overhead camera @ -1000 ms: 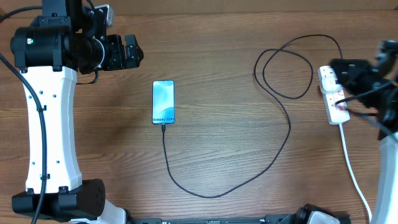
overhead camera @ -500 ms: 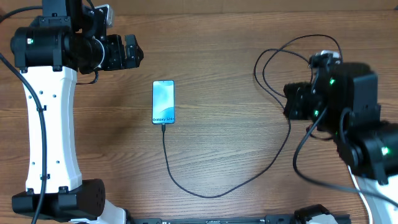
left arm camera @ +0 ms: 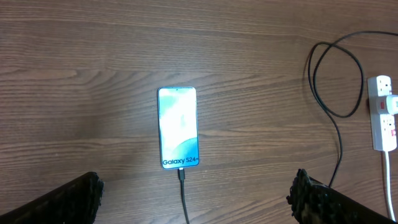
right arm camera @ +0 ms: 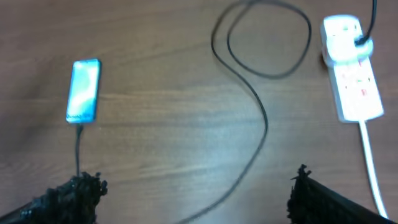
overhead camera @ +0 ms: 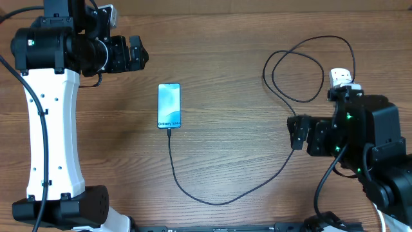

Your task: Plug charger to phone and switch on socket

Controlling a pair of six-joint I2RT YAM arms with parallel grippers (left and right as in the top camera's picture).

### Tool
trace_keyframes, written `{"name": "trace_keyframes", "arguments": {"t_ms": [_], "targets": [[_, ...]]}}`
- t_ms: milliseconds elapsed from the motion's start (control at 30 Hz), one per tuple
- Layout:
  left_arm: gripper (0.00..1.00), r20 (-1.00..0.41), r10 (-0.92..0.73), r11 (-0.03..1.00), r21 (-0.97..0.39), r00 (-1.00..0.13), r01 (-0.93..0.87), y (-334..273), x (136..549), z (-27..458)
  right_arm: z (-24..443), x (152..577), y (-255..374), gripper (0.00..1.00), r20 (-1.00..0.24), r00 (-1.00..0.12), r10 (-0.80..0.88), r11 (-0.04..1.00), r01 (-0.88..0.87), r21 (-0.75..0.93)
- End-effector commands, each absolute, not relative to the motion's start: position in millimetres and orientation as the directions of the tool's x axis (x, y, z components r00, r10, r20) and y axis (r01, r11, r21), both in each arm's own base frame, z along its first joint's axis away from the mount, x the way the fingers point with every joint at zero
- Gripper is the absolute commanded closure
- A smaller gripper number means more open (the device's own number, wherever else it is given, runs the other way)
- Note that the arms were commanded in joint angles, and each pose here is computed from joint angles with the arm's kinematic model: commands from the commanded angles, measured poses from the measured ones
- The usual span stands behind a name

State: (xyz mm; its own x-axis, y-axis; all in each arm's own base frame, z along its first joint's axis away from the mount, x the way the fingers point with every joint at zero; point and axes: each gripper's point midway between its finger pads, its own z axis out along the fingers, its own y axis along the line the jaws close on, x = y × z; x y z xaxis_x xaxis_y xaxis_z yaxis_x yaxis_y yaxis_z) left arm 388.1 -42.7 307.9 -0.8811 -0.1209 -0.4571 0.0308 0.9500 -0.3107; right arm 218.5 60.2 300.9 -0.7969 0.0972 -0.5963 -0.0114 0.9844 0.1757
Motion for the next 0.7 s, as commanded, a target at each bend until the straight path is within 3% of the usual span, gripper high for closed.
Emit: {"name": "trace_keyframes", "arguments": {"t_ms": [0, 433, 667], "targets": [[0.0, -0.472, -0.128, 0.949, -0.314, -0.872, 0.031, -42.3, 387.0, 314.6, 306.2, 220.4, 60.3, 0.0, -0.604, -0.791, 0.097, 0.985, -0.01, 0.172], [0.0, -0.472, -0.128, 0.949, -0.314, -0.872, 0.031, -42.3, 387.0, 314.6, 292.3, 233.0, 58.6, 0.0, -0.564, -0.822, 0.079, 0.992, 0.01, 0.124], [0.0, -0.472, -0.128, 0.949, -0.314, -0.872, 0.031, -42.3, 387.0, 314.6, 310.9, 268.0, 50.8, 0.0, -0.715, -0.686, 0.138, 0.988, 0.045, 0.147]]}}
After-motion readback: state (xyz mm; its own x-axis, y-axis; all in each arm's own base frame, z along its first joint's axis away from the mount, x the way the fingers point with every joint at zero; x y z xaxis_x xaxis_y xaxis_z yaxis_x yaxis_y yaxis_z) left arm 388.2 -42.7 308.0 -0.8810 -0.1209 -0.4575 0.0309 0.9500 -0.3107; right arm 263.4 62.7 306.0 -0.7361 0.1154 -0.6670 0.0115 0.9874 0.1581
